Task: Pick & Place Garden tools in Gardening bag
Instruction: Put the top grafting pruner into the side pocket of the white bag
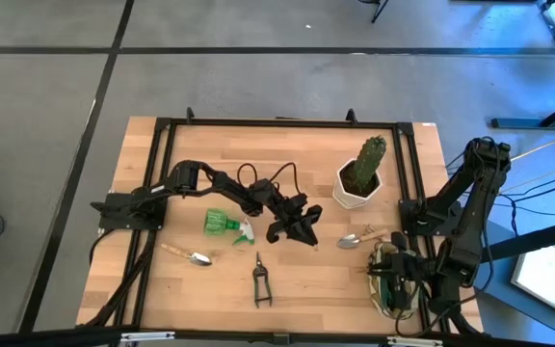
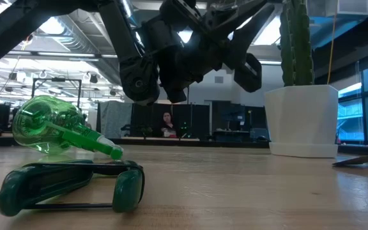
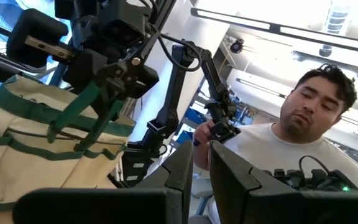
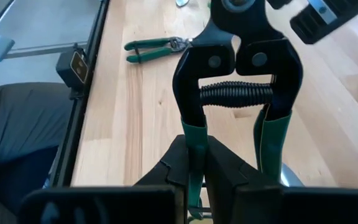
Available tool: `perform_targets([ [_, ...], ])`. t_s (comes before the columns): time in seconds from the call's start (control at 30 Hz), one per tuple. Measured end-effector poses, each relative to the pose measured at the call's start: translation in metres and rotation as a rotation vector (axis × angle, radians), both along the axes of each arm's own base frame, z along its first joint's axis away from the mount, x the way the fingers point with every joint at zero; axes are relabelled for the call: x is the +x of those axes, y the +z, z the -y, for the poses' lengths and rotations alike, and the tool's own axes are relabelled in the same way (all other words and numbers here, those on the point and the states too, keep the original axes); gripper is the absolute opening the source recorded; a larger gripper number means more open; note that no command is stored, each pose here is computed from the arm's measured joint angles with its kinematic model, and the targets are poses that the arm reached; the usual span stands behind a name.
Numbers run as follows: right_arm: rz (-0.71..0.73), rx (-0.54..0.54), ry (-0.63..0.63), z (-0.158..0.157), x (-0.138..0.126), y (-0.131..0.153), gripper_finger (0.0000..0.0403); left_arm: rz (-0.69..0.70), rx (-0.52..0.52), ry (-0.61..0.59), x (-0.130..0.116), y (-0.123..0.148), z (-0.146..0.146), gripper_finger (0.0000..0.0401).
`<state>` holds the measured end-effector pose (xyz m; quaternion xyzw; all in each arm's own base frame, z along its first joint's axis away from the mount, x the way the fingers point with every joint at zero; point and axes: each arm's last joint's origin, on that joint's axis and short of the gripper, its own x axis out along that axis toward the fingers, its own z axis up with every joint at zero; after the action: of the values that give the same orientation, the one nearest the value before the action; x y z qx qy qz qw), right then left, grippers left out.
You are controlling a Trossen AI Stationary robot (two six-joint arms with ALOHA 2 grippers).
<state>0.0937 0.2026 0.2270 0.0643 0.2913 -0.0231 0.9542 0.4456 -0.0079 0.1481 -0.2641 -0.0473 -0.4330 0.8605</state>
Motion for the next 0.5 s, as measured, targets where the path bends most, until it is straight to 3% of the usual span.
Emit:
perform_targets([
  [0.5,-0.016,0.022,0.01,-0.0011,-0.0009,0.0003,0.0028,0.012,0.011,-0.008,-0.0001,-0.0001,0.0054,0.0045],
])
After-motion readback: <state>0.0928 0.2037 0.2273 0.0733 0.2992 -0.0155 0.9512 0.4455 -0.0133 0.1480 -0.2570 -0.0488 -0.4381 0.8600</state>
